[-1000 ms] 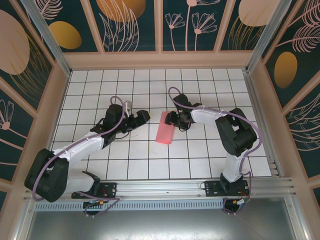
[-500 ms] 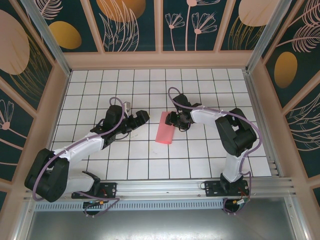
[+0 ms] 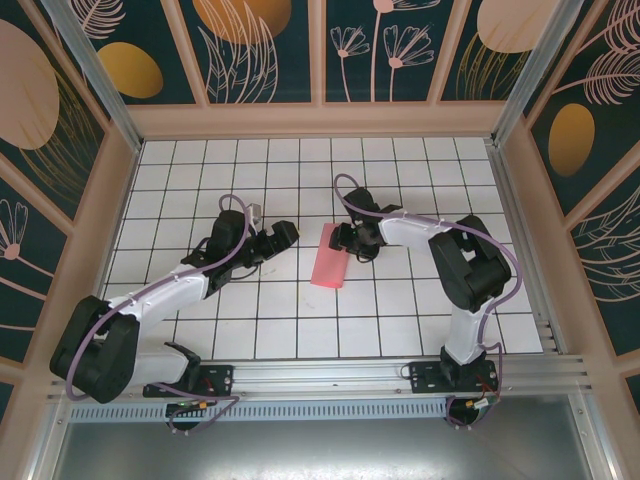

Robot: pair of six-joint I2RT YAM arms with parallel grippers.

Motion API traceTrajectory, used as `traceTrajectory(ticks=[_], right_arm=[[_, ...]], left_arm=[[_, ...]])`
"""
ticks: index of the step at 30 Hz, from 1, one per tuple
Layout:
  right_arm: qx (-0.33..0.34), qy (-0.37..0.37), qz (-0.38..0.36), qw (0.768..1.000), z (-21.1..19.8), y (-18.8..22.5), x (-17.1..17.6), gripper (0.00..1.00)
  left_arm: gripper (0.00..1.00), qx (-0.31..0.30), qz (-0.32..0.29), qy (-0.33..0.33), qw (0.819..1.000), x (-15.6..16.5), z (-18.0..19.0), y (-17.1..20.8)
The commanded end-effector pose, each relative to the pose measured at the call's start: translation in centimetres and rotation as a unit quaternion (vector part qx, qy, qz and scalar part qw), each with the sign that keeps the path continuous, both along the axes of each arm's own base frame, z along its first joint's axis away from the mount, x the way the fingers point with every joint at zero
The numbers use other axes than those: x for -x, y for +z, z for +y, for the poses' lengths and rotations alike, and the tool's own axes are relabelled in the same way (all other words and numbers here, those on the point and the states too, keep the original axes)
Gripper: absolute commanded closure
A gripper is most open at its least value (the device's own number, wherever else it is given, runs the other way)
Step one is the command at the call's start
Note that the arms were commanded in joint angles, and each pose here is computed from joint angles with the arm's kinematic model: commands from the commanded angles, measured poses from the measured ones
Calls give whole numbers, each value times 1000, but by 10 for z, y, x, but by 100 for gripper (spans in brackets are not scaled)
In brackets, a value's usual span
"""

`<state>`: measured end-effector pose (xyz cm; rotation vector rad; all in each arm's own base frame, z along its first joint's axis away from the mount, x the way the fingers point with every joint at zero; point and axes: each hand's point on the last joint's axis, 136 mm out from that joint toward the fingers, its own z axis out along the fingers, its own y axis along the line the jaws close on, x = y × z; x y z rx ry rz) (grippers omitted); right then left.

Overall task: Fold a paper plane with a square sheet of paper (pick it up from the middle)
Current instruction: Fold the square sheet of paper in half at the center of the table, then hold the square sheet of paper at the center of the table.

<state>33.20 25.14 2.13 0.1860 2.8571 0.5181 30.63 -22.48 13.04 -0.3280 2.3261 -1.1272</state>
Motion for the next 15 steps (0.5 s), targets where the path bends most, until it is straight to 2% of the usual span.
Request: traceTrajectory(ticks=[1,4,8,9,13,15], right_arm=[[89,-3,53,995,-34,-43,23,39],[89,-4,55,995,-34,-45,24,39],[95,-10,61,994,-37,-50,27,39],[96,-9,63,993,-37,-52,28,39],[102,-11,67,992,-39,-54,30,39],[104,-11,65,992,-40,-53,29,39]], left_arm=[[5,-4,-9,-2,1000,-3,-2,2],[10,11,-5,-16,1000,-4,-9,1],[26,9,5,-17,1000,-8,-13,-4],[31,11,6,-19,1000,-10,-14,-4],[67,22,14,-26,999,-18,-24,-8],[80,30,20,-33,999,-23,-31,-10]])
